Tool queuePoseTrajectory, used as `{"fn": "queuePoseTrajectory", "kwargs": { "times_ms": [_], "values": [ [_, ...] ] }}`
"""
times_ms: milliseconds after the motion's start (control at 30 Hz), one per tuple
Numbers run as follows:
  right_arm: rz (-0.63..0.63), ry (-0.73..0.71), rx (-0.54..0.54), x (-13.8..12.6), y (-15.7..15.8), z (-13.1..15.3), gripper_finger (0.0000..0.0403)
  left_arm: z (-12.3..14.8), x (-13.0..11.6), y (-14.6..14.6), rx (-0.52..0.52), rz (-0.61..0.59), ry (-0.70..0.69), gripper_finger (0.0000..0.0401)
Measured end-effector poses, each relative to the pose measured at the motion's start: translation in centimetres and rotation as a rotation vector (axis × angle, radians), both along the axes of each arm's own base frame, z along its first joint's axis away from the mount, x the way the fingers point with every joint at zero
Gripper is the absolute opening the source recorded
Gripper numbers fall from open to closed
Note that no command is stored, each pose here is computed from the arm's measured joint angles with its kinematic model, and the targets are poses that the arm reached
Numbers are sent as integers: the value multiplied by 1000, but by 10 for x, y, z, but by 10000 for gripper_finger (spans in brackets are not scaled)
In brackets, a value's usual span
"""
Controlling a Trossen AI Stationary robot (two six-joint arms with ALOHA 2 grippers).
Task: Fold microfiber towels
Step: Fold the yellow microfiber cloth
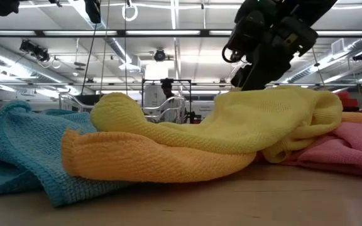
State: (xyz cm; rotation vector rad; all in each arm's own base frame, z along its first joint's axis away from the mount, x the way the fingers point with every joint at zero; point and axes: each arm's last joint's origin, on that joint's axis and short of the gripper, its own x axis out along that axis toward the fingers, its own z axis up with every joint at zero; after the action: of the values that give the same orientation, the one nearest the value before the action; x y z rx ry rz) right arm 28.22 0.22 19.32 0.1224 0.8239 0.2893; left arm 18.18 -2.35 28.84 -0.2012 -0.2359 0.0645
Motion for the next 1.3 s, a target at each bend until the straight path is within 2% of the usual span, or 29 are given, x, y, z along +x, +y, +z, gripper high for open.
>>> {"fn": "queuePoseTrajectory", "kwargs": {
  "times_ms": [200,400,567,900,1033,1167,1300],
  "values": [
    [39,-4,-9,0,10,0,123,0,0,0,0,-1,1,16],
    [37,2,-11,-1,10,0,60,-1,0,0,8,0,8,16],
    [-3,3,25,-4,10,6,12,-2,1,-2,29,-76,19,16],
    [-101,-112,-82,-24,20,42,5,-14,23,-10,37,-121,23,15],
    [-142,-98,-128,-27,28,62,5,-18,34,-16,39,-137,21,13],
    [-185,-55,-180,-25,36,90,4,-7,49,-20,36,-147,9,17],
    [-203,-13,-199,-25,38,112,4,-13,68,-33,53,-207,84,22]
  ]
}}
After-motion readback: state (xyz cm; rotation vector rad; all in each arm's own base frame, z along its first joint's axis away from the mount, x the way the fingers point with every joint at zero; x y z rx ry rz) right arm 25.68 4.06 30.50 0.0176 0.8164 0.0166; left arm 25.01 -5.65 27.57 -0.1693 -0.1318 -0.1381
